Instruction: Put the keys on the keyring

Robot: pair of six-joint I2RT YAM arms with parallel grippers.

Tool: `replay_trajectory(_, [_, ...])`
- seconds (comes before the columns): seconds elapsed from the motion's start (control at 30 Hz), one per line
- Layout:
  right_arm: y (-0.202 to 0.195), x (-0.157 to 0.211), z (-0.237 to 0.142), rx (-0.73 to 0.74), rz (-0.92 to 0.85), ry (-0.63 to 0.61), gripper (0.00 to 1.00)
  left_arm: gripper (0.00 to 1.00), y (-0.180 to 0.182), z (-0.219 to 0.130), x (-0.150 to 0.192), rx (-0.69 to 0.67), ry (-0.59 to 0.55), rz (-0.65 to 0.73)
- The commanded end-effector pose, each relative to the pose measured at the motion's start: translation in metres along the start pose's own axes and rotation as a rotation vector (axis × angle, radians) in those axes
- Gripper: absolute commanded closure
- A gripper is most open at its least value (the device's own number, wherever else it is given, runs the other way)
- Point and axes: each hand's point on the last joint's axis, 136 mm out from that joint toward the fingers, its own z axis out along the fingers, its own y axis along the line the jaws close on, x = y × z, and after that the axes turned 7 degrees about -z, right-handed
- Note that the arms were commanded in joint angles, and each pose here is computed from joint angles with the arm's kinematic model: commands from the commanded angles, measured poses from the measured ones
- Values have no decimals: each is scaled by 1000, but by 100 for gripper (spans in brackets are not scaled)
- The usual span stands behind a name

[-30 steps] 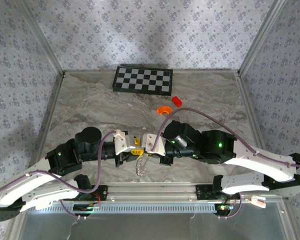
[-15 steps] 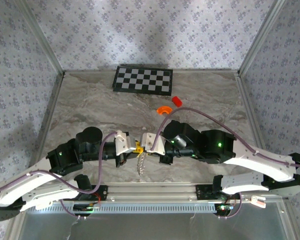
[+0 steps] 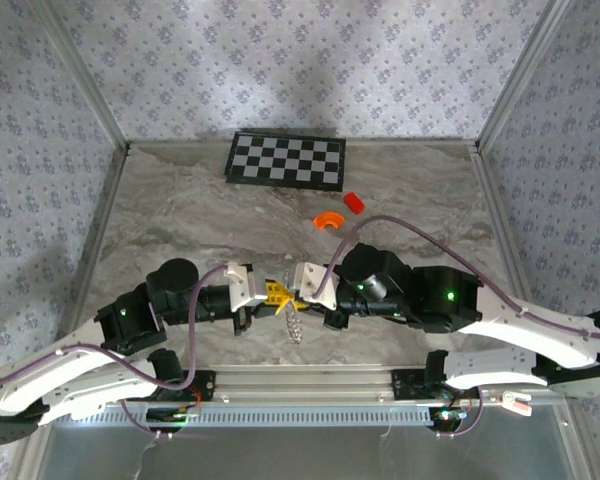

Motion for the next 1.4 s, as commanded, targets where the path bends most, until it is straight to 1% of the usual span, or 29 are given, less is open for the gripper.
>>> replay_trajectory(0.0, [4,-9,-7,-17,33,-68,78,100,-5,-7,-30,18,-118,13])
replay_trajectory(0.07, [3,-8,-9,-15,43,-78,73,100,-6,-8,-32,23,-127,10])
replay_trajectory(0.13, [3,-10,-11,-15,53,-94,70,100,-7,-10,-34,27,-143,9])
replay_trajectory(0.2, [4,-8,-14,-21,63,-99,69,100,-8,-11,-36,29,-162,7])
replay_trajectory(0.23, [2,-14,-15,-15,64,-131,69,100,-8,-12,-38,31,-168,6])
replay_trajectory(0.37, [0,-21,-23,-14,82,-188,66,100,-9,-14,-41,35,-183,4])
replay_trajectory(0.47, [3,-14,-19,-27,91,-194,64,100,-10,-14,-43,39,-191,3])
replay_trajectory(0.73, [2,-16,-19,-30,96,-218,65,100,-9,-13,-43,39,-206,0])
replay_trajectory(1.03, [6,-19,-21,-43,55,-265,65,100,-8,-18,-45,24,-231,5])
replay_trajectory(1.37, [7,-23,-25,-60,56,-306,65,100,-16,-27,-49,60,-263,19])
